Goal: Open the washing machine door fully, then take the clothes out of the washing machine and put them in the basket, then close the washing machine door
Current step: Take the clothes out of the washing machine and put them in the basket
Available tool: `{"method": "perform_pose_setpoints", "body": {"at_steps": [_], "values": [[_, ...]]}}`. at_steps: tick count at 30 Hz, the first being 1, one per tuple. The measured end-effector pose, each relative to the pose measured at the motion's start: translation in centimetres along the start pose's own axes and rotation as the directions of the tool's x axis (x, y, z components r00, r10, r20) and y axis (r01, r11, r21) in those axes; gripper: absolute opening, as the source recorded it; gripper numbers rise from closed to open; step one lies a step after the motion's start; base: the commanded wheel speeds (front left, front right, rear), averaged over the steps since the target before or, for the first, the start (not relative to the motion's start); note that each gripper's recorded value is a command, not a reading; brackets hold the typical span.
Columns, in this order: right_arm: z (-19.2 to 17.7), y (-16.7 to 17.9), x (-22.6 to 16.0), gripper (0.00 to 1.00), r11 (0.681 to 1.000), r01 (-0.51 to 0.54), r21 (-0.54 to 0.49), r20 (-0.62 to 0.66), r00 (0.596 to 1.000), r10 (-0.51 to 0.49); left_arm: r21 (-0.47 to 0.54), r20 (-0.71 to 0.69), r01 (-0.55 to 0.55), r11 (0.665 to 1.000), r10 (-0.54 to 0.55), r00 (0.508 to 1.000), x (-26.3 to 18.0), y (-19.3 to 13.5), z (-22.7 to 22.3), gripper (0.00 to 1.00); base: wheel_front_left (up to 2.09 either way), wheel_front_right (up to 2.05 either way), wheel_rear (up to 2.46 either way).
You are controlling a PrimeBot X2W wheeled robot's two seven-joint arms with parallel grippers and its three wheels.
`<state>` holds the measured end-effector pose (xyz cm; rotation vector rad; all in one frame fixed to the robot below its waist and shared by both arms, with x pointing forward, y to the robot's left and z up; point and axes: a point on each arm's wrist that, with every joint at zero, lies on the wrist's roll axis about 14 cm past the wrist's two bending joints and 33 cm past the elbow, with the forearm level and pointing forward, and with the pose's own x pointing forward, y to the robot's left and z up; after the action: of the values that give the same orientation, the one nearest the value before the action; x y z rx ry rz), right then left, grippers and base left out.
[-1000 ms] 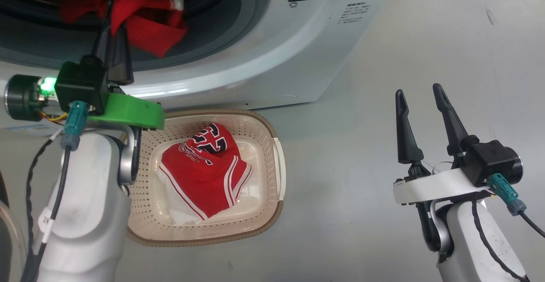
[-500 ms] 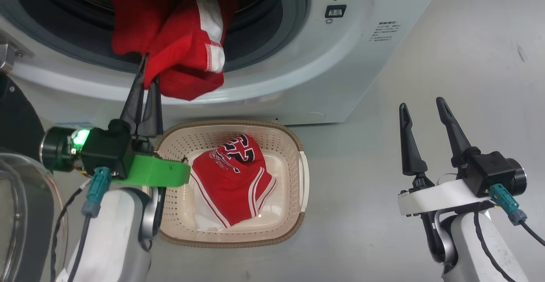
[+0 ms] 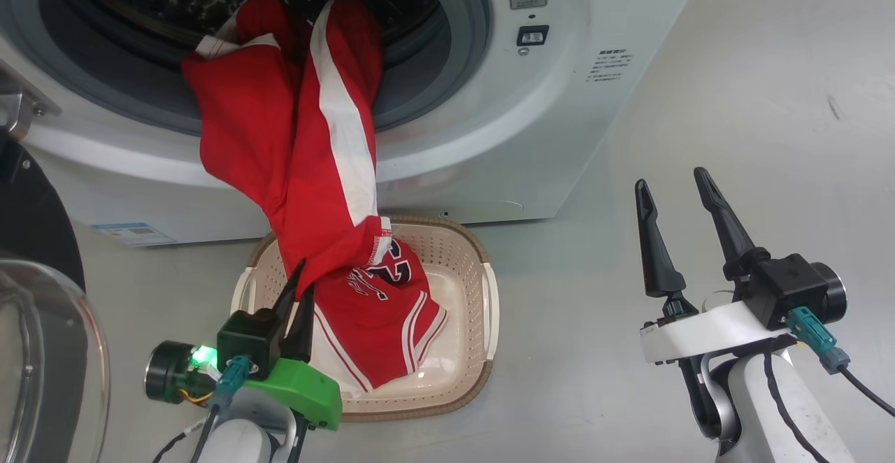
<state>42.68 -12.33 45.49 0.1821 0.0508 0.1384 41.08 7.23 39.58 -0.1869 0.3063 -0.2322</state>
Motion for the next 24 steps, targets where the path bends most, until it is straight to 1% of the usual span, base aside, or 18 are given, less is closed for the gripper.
{"method": "perform_pose_setpoints", "body": {"at_steps": [2, 8, 10, 11, 18, 24], "values": [[0.2, -0.2, -0.2, 1.0, 1.0, 0.005, -0.002, 0.004, 1.0, -0.005, -0.003, -0.022, 0.02, 1.0, -0.02, 1.0, 0.0, -0.5, -0.6, 0.0, 0.0, 0.0, 0.0], [0.5, -0.6, -0.7, 1.0, 1.0, 0.023, -0.004, 0.009, 1.0, -0.023, -0.034, -0.144, 0.06, 0.998, -0.064, 0.987, -0.4, -1.5, -3.8, 0.0, 0.0, 0.0, 0.0], [0.5, -0.7, -0.9, 1.0, 1.0, 0.024, -0.005, 0.009, 1.0, -0.024, -0.049, -0.204, 0.055, 0.997, -0.064, 0.977, -0.7, -1.5, -5.4, 0.0, 0.0, 0.0, 0.0], [0.5, -0.7, -0.9, 1.0, 1.0, 0.024, -0.005, 0.009, 1.0, -0.024, -0.049, -0.204, 0.055, 0.997, -0.064, 0.977, -0.7, -1.5, -5.4, 0.0, 0.0, 0.0, 0.0], [0.4, -1.4, -1.1, 1.0, 0.999, 0.043, -0.007, 0.005, 0.999, -0.043, -0.066, -0.38, 0.055, 0.996, -0.076, 0.922, -1.4, -1.3, -10.1, 0.0, 0.0, 0.0, 0.0], [-0.1, -2.0, -1.2, 1.0, 0.998, 0.063, -0.009, -0.009, 0.998, -0.063, -0.056, -0.448, 0.08, 0.995, -0.096, 0.889, 0.4, -1.3, -11.6, 0.0, 0.0, 0.0, 0.0]]}}
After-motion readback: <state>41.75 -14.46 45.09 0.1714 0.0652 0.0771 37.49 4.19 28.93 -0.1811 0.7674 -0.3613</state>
